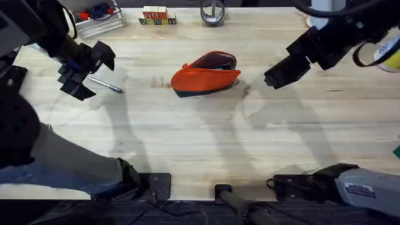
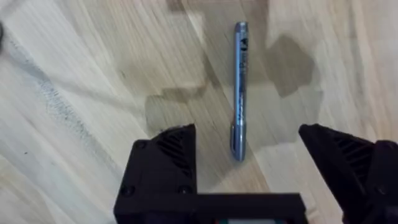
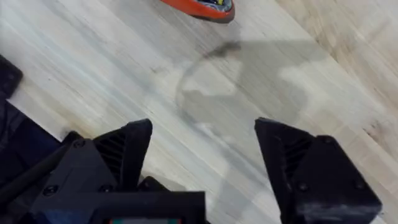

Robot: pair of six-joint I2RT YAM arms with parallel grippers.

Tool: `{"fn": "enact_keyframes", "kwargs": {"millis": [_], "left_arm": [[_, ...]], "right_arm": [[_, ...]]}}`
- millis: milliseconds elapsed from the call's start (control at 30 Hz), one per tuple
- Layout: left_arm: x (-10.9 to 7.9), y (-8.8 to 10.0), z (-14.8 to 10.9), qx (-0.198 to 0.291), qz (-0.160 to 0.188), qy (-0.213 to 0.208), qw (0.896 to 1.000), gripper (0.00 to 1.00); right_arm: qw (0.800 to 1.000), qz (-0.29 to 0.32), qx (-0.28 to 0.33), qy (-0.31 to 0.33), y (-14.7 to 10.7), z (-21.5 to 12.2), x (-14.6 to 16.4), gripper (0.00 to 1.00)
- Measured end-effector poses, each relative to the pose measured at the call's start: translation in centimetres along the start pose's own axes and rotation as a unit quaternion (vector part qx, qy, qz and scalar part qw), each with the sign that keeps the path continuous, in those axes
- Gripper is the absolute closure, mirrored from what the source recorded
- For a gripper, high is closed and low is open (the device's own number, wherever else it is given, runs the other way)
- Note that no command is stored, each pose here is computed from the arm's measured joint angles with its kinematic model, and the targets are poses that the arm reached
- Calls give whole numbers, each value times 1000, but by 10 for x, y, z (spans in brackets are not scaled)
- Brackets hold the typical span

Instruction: Unzip the bag, pick up the pens from the table one at a time and place them inside, then zip the bag closed.

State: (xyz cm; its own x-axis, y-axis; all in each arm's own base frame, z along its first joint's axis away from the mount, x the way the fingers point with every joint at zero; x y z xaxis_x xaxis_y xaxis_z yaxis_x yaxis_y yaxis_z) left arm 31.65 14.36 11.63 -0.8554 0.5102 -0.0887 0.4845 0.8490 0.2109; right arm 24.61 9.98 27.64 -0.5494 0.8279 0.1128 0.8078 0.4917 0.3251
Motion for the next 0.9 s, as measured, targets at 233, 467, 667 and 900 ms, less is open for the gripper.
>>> {"fn": "enact_keyframes", "kwargs": {"millis": [233, 467, 667, 900], "left_arm": [[-1, 4, 24, 7, -1, 10, 1000, 7], [2, 7, 33, 0, -1, 28, 1000, 8], [3, 8, 36, 0, -1, 35, 999, 7], [2, 12, 37, -5, -3, 38, 999, 543]], "right_arm": [[1000, 0, 0, 0, 0, 0, 0, 3], [1000, 0, 0, 0, 0, 0, 0, 3], [1000, 0, 0, 0, 0, 0, 0, 4], [1000, 0, 0, 0, 0, 0, 0, 4]]}}
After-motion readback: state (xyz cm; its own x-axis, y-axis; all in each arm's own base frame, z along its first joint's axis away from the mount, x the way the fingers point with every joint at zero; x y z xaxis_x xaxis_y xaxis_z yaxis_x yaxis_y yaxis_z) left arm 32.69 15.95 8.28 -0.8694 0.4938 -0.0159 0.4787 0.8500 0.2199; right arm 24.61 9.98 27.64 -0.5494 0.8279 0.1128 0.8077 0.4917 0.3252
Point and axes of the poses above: each hand's point on the last joint's axis, 136 mm out from that joint toward the fingers, its own z axis out along the fingers, its own x axis along the line the jaws close on, y = z × x, the point moved 5 cm from there along -z, back along the fingers, and after that the axes turned 6 degrees about z, right-handed, at the moved point
